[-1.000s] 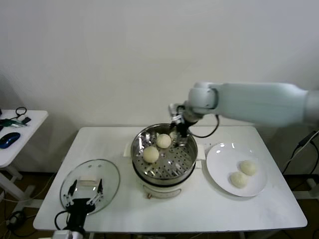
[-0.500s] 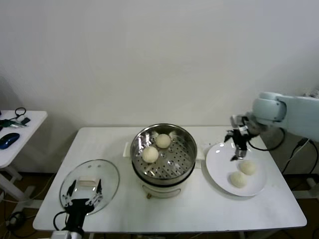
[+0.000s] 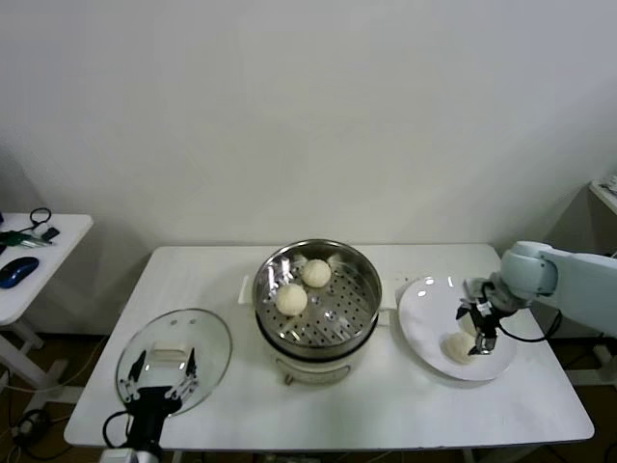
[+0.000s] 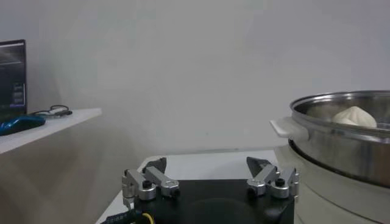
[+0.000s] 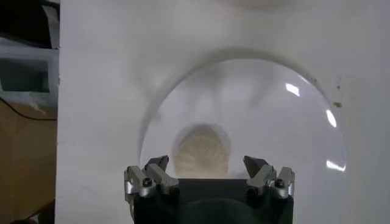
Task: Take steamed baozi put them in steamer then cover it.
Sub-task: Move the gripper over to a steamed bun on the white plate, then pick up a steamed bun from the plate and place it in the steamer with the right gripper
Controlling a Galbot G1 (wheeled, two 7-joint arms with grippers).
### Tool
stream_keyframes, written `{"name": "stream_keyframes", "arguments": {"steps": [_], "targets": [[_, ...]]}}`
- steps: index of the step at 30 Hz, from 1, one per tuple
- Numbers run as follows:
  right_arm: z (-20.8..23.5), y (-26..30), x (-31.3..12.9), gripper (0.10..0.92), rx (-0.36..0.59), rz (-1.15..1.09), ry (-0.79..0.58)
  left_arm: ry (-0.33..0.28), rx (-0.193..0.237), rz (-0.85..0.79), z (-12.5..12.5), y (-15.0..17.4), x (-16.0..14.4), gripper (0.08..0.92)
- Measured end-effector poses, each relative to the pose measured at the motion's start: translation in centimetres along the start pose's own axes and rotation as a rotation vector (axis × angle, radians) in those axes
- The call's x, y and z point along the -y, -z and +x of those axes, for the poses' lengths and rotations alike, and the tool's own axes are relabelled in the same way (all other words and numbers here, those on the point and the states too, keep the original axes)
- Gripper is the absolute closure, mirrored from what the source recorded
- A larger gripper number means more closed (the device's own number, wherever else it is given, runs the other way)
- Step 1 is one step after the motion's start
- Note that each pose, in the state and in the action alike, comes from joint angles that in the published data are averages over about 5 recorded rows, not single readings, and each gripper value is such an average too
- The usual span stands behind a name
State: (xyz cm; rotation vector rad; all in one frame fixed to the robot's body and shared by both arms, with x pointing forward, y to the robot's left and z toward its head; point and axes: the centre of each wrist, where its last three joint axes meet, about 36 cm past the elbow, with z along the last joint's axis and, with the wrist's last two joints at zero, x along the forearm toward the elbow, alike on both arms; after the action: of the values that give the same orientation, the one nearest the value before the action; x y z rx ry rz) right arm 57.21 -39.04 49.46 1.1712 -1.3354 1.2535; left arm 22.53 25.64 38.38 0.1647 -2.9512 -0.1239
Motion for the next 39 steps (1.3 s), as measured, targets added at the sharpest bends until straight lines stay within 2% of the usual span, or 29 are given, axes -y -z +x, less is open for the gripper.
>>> {"name": "stream_keyframes", "arguments": {"steps": [9,17,23,30,39], "targets": [[-2.4,-0.4,-0.2,0.201,-0.003,-0.031,-0.017,-0.002,0.001,-0.008,0.1,-0.1,0.1,0.177],[-3.2,-0.1,-0.1,0.279,-0.005,-0.026,-0.013,-0.004,-0.003,-0.015,0.3,-0.1,0.1,0.177],[-3.4,-0.2,0.0,0.307,-0.01,-0.025,-0.006,-0.004,-0.004,-0.016,0.3,-0.1,0.2,0.177],[-3.3,-0.4,0.1,0.409,-0.014,-0.019,0.006,-0.003,-0.003,-0.017,0.3,-0.1,0.2,0.177],[-1.4,0.6,1.2,0.42,-0.005,0.05,0.004,-0.001,0.002,-0.016,0.3,0.2,0.2,0.177]]}}
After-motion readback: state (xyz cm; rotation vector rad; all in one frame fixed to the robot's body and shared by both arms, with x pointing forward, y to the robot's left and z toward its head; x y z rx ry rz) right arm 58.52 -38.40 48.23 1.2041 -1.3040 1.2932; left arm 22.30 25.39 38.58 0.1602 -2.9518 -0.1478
